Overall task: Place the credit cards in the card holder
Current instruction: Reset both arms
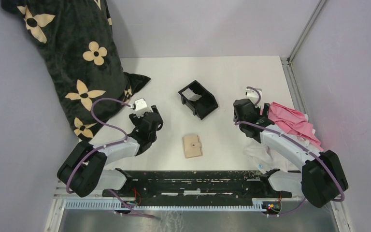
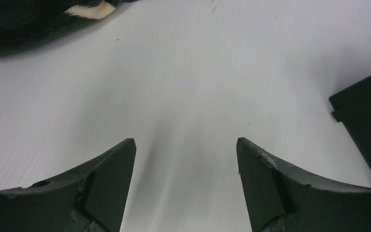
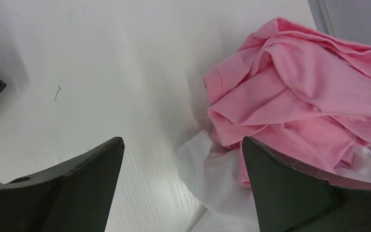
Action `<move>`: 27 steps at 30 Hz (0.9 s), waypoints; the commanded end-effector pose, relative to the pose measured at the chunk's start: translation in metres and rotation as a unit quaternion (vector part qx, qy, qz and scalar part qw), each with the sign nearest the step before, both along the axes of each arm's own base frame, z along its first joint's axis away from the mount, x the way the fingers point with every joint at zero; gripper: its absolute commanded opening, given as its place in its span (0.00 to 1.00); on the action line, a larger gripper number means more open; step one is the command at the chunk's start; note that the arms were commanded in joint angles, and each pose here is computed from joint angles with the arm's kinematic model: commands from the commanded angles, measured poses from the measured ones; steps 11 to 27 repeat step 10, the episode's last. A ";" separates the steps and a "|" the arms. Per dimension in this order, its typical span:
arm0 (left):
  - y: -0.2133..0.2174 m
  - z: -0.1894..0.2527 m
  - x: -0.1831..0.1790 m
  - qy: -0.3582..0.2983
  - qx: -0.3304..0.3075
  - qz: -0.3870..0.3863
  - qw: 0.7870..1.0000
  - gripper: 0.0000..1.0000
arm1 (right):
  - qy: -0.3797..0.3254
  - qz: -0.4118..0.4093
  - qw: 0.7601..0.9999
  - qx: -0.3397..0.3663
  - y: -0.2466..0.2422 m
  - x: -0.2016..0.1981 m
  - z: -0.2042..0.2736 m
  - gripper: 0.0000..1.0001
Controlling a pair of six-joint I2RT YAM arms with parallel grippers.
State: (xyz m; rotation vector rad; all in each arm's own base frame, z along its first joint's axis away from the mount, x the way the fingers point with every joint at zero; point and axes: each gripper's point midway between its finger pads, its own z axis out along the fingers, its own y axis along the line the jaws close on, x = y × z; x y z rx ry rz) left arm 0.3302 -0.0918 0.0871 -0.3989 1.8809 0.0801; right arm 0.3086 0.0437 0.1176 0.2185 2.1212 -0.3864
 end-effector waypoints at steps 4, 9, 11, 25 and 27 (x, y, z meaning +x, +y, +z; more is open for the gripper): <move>0.014 0.008 0.005 -0.056 -0.012 0.002 0.998 0.83 | 0.034 -0.025 0.999 0.000 0.010 0.017 -0.002 1.00; 0.016 0.001 0.003 -0.052 -0.016 0.007 0.998 0.81 | 0.003 -0.006 1.000 0.028 0.013 0.011 -0.004 1.00; 0.016 0.001 0.002 -0.054 -0.017 0.009 0.998 0.81 | -0.007 -0.004 0.999 0.035 0.012 0.010 -0.002 1.00; 0.016 0.001 0.002 -0.054 -0.017 0.009 0.998 0.81 | -0.007 -0.004 0.999 0.035 0.012 0.010 -0.002 1.00; 0.016 0.001 0.002 -0.054 -0.017 0.009 0.998 0.81 | -0.007 -0.004 0.999 0.035 0.012 0.010 -0.002 1.00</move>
